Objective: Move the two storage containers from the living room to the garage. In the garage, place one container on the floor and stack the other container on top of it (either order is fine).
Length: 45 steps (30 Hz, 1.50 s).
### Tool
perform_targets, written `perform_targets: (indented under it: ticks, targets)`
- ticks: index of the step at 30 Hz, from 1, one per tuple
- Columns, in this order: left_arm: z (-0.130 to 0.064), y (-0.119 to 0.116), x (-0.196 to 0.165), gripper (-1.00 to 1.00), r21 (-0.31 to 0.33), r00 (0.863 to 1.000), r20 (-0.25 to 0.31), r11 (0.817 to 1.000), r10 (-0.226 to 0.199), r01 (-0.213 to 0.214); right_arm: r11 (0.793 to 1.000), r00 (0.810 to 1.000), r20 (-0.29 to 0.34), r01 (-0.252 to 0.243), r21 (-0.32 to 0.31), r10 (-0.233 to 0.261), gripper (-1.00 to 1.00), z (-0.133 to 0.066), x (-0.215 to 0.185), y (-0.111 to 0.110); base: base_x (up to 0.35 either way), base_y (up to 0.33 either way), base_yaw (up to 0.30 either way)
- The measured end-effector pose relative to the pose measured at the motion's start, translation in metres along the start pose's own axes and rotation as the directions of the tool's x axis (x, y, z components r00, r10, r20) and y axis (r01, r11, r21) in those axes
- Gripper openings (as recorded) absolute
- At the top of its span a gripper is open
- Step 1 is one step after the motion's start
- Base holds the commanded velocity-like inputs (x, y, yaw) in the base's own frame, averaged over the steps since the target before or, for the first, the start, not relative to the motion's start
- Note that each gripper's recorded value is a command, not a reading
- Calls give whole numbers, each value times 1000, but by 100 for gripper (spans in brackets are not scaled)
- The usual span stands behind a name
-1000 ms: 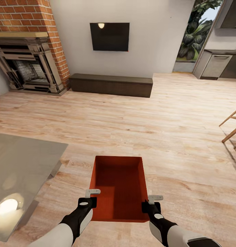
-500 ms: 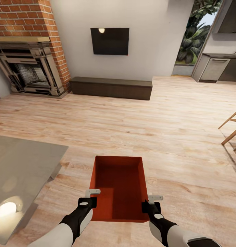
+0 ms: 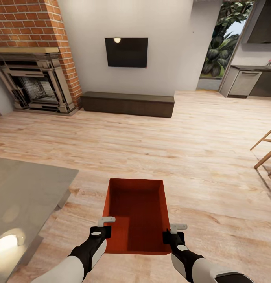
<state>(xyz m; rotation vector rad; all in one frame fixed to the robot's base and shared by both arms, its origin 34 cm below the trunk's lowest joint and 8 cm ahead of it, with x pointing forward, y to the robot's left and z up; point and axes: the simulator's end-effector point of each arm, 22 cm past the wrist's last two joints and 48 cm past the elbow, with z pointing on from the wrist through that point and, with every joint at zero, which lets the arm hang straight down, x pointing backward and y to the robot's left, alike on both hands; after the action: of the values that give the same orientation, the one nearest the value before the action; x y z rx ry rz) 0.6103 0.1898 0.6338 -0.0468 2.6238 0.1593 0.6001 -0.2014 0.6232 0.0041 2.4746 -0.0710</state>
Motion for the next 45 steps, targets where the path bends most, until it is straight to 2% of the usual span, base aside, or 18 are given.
perform_targets:
  ticks: [45]
  targets:
    - [-19,2,-31,-100,5,998,61,1000,-6,5,1000,998,61,-4,1,4,-100,-14,-33,-1,0,0,0]
